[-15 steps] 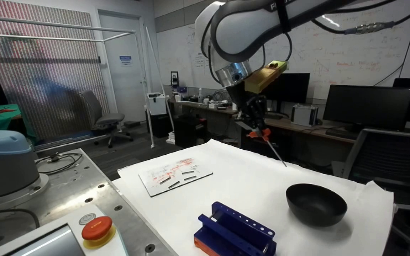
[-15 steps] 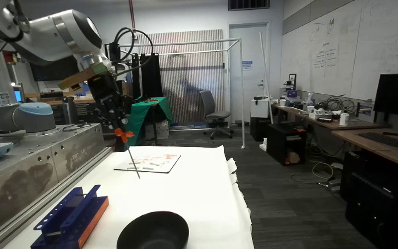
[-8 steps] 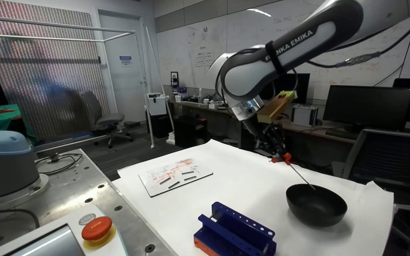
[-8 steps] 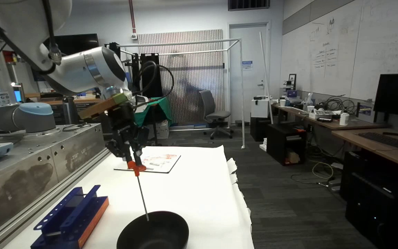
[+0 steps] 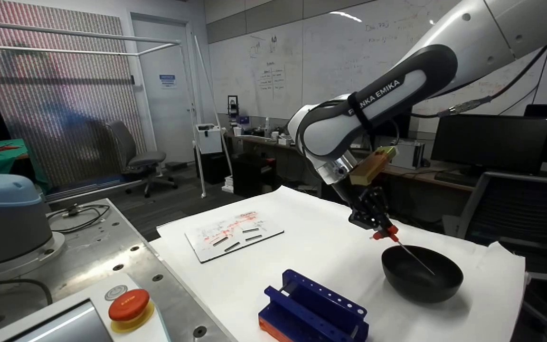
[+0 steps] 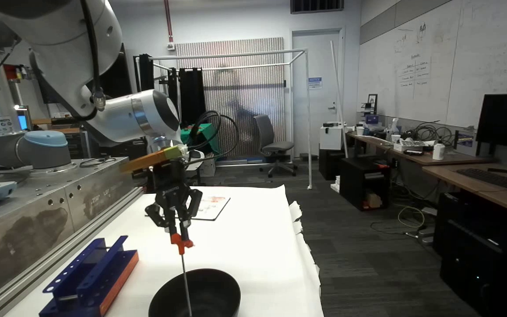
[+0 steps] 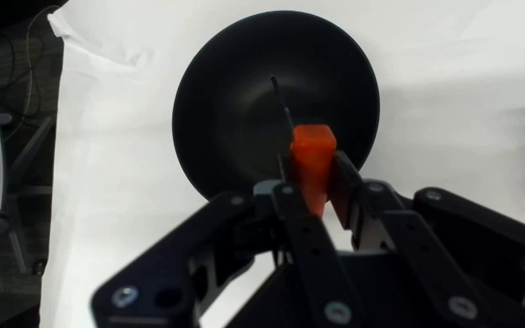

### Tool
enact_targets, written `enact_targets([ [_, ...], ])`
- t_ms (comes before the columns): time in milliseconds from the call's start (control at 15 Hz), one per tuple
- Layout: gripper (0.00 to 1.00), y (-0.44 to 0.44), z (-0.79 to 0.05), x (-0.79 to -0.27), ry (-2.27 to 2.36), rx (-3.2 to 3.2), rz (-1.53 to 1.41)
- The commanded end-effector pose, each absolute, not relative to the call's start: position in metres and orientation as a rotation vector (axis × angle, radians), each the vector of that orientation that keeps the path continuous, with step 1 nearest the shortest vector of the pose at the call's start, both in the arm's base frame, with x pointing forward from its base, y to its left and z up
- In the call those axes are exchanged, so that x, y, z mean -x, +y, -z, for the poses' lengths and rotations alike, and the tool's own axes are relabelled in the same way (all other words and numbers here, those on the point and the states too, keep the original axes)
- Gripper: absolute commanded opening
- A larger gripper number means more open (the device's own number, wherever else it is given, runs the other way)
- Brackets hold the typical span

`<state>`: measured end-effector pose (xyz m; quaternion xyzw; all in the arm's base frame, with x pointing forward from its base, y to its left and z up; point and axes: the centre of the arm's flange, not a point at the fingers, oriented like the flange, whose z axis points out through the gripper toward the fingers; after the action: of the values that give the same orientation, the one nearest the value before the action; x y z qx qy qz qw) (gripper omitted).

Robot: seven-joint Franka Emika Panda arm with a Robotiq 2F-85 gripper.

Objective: Put the orange object in the bowl

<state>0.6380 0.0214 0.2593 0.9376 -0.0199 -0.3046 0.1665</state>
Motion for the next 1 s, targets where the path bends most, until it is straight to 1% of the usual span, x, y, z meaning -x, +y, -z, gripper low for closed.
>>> enact_targets([
  [0, 0.17, 0.011, -0.255, -0.640, 0.001, -2.709, 0.916],
  [67, 0.15, 0.009, -0.252, -0.641, 0.017, -2.713, 0.924],
  [133, 0.20, 0.007, -0.250, -0.641, 0.030, -2.716, 0.935],
  [200, 0.11, 0.005, -0.249, -0.641, 0.036, -2.720, 0.940],
  [333, 0.12, 0.001, -0.246, -0.642, 0.055, -2.730, 0.959],
  [400, 0.43, -0.001, -0.246, -0.642, 0.068, -2.743, 0.974],
  [600, 0.61, -0.010, -0.255, -0.642, 0.099, -2.806, 0.993],
  [800, 0.86, -0.022, -0.275, -0.641, 0.137, -2.882, 0.962],
  [933, 1.00, -0.032, -0.299, -0.637, 0.181, -2.961, 0.905],
])
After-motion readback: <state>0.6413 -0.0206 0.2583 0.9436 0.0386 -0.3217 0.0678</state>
